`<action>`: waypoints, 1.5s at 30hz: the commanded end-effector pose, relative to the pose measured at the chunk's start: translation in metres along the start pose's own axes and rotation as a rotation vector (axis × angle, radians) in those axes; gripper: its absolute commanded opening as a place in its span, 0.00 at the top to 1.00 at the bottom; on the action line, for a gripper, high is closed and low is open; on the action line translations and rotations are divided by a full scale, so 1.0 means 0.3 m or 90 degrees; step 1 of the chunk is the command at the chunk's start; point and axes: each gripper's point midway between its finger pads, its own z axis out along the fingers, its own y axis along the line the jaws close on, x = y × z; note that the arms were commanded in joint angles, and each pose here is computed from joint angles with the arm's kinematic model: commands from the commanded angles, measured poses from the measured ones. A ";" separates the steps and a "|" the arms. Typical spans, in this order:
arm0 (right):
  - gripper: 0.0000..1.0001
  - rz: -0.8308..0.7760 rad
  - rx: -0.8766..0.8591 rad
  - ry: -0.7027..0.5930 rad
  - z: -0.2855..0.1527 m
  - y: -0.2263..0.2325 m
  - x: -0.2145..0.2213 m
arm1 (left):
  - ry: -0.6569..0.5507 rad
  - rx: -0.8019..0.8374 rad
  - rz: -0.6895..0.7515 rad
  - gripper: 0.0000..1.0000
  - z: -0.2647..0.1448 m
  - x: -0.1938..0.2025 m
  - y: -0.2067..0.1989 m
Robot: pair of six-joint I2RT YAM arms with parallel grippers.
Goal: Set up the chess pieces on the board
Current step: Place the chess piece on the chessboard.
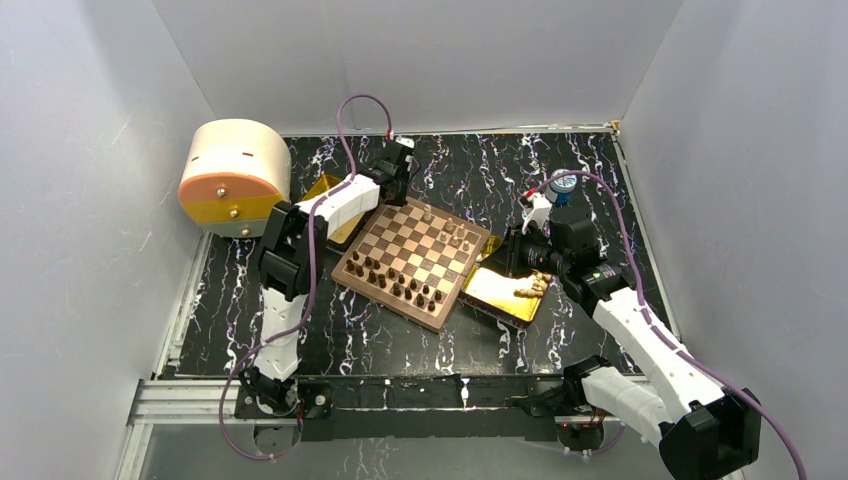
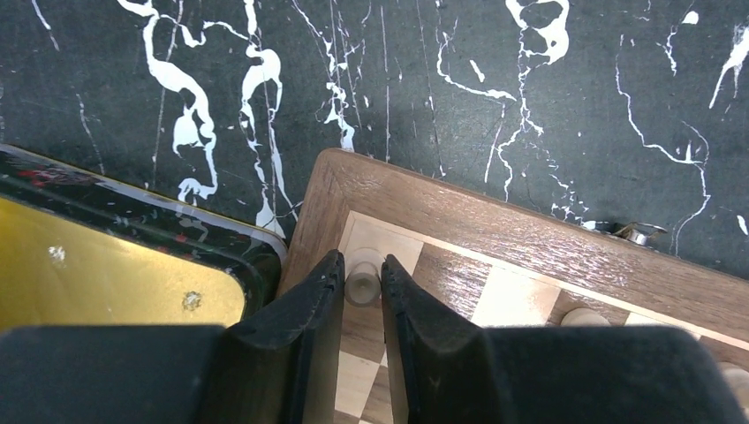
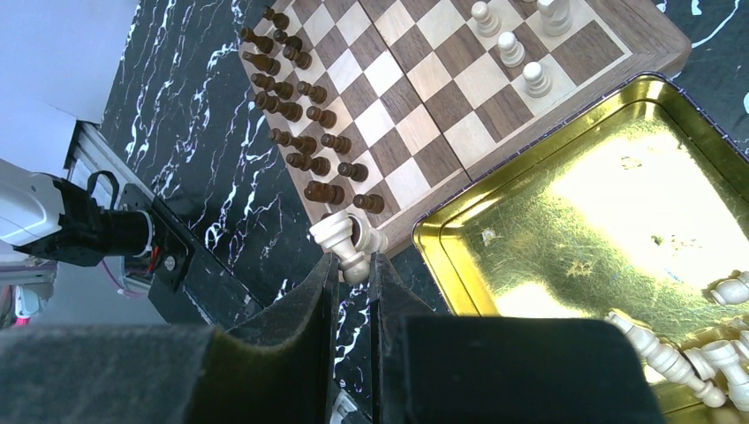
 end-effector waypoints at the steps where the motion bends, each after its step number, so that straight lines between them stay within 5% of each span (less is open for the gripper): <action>1: 1.00 -0.029 -0.014 -0.035 -0.023 0.038 -0.062 | -0.014 0.011 -0.004 0.79 -0.002 -0.039 -0.007; 9: 1.00 -0.031 -0.010 -0.036 -0.022 0.033 -0.061 | -0.011 0.012 -0.004 0.77 -0.001 -0.030 -0.007; 15: 1.00 -0.029 -0.008 -0.032 -0.017 0.027 -0.055 | -0.019 0.013 -0.007 0.64 -0.019 -0.052 -0.006; 27: 1.00 0.012 -0.011 -0.036 -0.005 0.034 -0.066 | -0.105 0.055 -0.083 0.46 -0.227 -0.278 -0.012; 35: 1.00 0.088 -0.016 -0.078 -0.001 0.063 -0.135 | -0.209 0.335 -0.169 0.39 -0.614 -0.391 -0.133; 45: 1.00 0.214 -0.164 -0.174 -0.035 0.231 -0.309 | -0.285 0.704 -0.246 0.35 -1.014 -0.258 -0.263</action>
